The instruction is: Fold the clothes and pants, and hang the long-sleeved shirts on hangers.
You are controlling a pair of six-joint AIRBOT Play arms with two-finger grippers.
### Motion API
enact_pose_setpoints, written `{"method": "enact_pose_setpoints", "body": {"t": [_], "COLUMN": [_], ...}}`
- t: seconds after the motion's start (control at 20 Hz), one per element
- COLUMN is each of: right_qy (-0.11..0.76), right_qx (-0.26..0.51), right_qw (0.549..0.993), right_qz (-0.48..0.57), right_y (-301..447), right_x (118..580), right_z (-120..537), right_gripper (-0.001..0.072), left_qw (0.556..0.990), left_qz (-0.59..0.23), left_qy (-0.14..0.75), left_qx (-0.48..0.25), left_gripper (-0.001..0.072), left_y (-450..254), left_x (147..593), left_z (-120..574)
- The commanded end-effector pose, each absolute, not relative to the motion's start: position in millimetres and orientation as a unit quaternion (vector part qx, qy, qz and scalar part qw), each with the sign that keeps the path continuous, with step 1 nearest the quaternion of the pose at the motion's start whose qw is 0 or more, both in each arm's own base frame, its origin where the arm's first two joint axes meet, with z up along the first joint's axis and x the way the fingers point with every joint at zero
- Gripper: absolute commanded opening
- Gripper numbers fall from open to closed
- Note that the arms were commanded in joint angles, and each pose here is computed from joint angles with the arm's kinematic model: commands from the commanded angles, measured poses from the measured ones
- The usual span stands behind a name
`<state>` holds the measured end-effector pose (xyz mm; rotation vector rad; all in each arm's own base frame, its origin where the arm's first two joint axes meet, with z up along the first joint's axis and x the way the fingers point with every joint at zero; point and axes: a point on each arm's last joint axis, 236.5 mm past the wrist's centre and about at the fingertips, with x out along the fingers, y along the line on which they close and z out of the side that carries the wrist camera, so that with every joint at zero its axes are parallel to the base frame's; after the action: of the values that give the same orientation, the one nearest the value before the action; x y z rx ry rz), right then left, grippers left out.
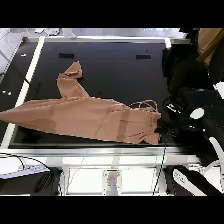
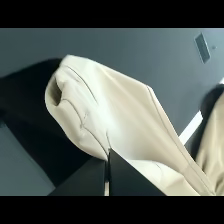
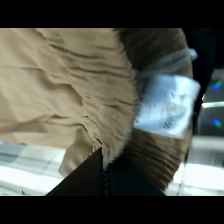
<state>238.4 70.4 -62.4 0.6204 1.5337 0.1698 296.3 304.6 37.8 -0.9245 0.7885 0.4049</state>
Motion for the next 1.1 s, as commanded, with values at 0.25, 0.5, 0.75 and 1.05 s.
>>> {"method": "enact_pose_setpoints", "body": {"t": [0.25,0.5,0.75,1.05], "right_qy": [0.427,0.439,0.572,0.669], "right_qx": [0.200,0.089,0.059,0.137], "right_qw": [0.878,0.891,0.818,0.728], "right_qz": [0.086,0.072,0.020,-0.058], "right_y": [27,3,-20,-37], "right_x": [406,384,282,159], "right_z": [113,181,95,-27], "right_gripper": [0.0027,0.0027,0.0026,0.0026], "left_qw": [0.847,0.878,0.839,0.770], "left_qz": [0.114,0.087,0.132,0.219], "left_qy": [0.241,0.222,0.361,0.487], "left_qx": [-0.459,-0.415,-0.386,-0.349], "left_gripper": [0.0007,0.0007,0.0006,0.0006], "left_y": [271,241,231,239], "left_x": [336,328,293,229], "left_z": [136,183,95,5]}}
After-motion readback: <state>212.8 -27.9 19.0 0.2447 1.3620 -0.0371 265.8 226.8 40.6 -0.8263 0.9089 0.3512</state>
